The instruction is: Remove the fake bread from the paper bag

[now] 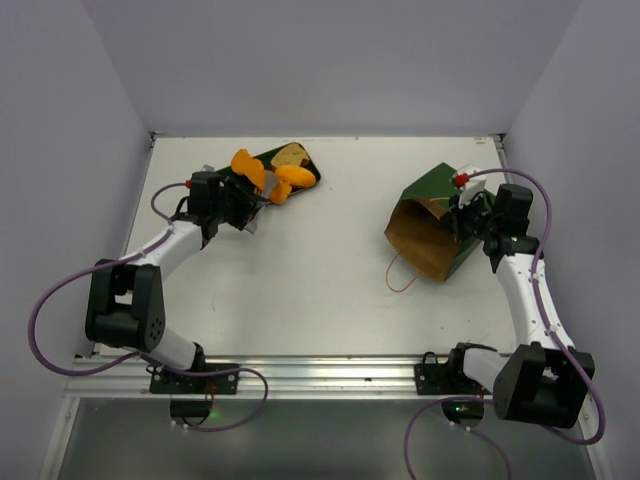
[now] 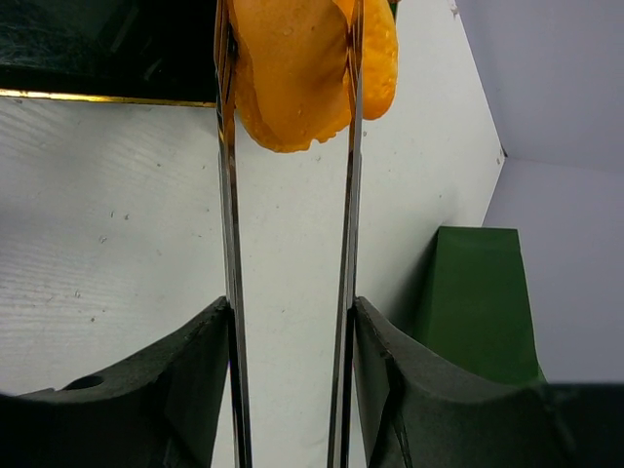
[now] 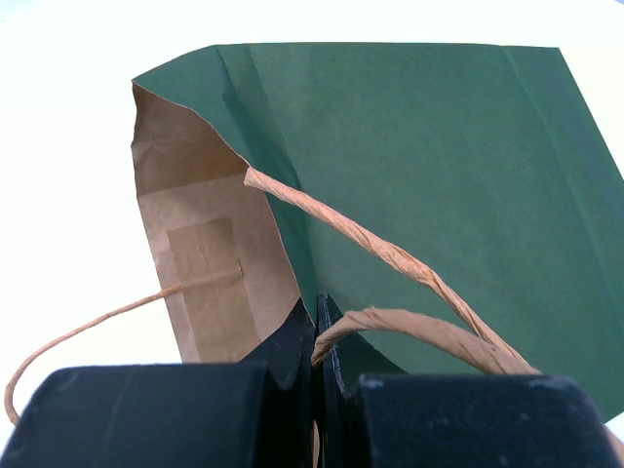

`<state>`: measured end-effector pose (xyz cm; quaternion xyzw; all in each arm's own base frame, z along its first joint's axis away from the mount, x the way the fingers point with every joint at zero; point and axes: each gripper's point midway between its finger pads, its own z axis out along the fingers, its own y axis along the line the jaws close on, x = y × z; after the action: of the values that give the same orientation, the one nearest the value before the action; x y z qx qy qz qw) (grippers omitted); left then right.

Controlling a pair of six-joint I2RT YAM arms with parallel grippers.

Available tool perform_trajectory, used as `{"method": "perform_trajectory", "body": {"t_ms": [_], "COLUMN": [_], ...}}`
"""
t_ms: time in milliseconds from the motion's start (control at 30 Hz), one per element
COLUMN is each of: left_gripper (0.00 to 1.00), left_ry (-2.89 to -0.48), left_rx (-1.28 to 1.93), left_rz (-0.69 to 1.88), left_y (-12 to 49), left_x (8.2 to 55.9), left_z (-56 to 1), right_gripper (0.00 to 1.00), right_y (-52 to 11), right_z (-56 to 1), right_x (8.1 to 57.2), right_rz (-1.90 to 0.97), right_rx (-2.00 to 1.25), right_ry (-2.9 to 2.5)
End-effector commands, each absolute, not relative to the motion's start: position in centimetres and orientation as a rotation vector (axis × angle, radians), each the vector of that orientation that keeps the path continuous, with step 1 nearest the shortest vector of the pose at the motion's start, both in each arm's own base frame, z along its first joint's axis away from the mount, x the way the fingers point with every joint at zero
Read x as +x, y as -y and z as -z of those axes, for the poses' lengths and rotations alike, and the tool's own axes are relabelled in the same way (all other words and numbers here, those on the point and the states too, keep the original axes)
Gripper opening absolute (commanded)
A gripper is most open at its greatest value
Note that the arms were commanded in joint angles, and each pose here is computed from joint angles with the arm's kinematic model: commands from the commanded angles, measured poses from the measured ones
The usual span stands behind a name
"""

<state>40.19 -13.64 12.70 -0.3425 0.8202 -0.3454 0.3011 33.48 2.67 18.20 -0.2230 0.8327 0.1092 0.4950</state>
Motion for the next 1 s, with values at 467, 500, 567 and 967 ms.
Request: {"method": "perform_trajectory", "body": {"t_ms": [467, 500, 567, 967], "left_gripper": [0.56, 0.56, 0.56, 0.57], "left_ry": [-2.114, -2.113, -2.112, -2.106], "left_rx": [-0.834, -0.833, -0.832, -0.821], "left_rz": [0.970, 0.971, 0.974, 0.978], "left_y": [13.5, 13.5, 13.4, 13.2], "left_x": [40.4, 40.4, 40.3, 39.8], "left_z": [-16.3, -16.4, -16.5, -16.8], "right_gripper": [0.00, 0.00, 0.00, 0.00], "right_y": [-2.9, -2.9, -2.9, -2.9], "right_z": [-19.3, -19.3, -19.4, -19.4], "right_x": [33.6, 33.6, 33.7, 33.6], "right_rz": [-0.269, -0.267, -0.264, -0.267], "right_rx": [-0.548, -0.550, -0.549, -0.548], "right_ry": [-1.968, -1.966, -1.964, -1.965]}}
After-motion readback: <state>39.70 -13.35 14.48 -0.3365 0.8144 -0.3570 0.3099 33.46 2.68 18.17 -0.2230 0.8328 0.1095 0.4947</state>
